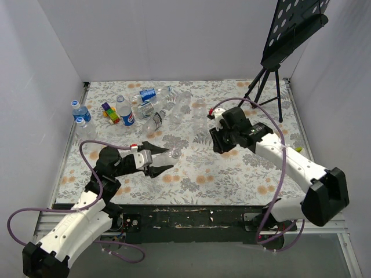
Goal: Screw on the bottle caps
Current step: Screw the bottle cap onto the plastic bottle.
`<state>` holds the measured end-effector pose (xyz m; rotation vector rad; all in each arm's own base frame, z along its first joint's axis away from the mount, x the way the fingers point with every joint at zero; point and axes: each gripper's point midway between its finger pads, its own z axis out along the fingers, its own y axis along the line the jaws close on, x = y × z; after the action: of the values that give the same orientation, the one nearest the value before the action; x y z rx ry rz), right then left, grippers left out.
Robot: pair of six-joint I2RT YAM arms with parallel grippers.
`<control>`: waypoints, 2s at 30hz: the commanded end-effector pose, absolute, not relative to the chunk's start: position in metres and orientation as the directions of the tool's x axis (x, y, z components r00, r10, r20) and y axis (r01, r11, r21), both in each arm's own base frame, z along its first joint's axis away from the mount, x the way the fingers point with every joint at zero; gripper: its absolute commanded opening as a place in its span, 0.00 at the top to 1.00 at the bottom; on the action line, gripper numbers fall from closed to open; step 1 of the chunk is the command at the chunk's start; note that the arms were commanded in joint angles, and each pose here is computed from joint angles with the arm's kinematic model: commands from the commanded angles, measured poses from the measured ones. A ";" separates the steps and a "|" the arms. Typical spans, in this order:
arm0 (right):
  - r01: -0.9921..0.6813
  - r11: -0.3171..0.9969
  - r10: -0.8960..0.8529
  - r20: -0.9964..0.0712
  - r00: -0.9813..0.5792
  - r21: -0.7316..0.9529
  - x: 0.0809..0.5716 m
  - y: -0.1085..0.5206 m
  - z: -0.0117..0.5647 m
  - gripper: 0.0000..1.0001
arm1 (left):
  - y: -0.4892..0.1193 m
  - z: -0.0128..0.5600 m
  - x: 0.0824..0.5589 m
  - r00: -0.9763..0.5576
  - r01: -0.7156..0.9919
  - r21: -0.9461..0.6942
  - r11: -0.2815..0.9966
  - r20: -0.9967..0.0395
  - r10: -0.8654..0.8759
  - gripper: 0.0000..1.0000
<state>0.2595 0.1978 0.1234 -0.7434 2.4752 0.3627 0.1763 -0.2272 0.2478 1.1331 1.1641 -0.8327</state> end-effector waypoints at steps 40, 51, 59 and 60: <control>-0.973 -0.039 -0.498 -0.840 0.216 -0.227 0.124 0.340 0.293 0.86 | -0.245 0.224 0.149 0.250 0.963 0.258 0.083 -0.963 0.100 0.91; -0.973 -0.118 -0.556 -0.798 0.231 -0.199 0.112 0.335 0.274 0.87 | -0.250 0.229 0.143 0.181 0.981 0.184 0.054 -0.981 0.065 0.97; -0.967 -0.189 -0.584 -0.773 0.249 -0.169 0.101 0.328 0.263 0.87 | -0.253 0.229 0.135 0.174 0.985 0.174 0.003 -0.984 0.047 0.98; -0.966 -0.200 -0.583 -0.772 0.253 -0.166 0.100 0.328 0.263 0.87 | -0.253 0.228 0.135 0.180 0.984 0.180 -0.002 -0.983 0.046 0.98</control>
<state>0.1141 0.3296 0.2598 -1.8004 1.4455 0.7046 0.1382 -0.2487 0.2023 1.3029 1.2282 -1.0500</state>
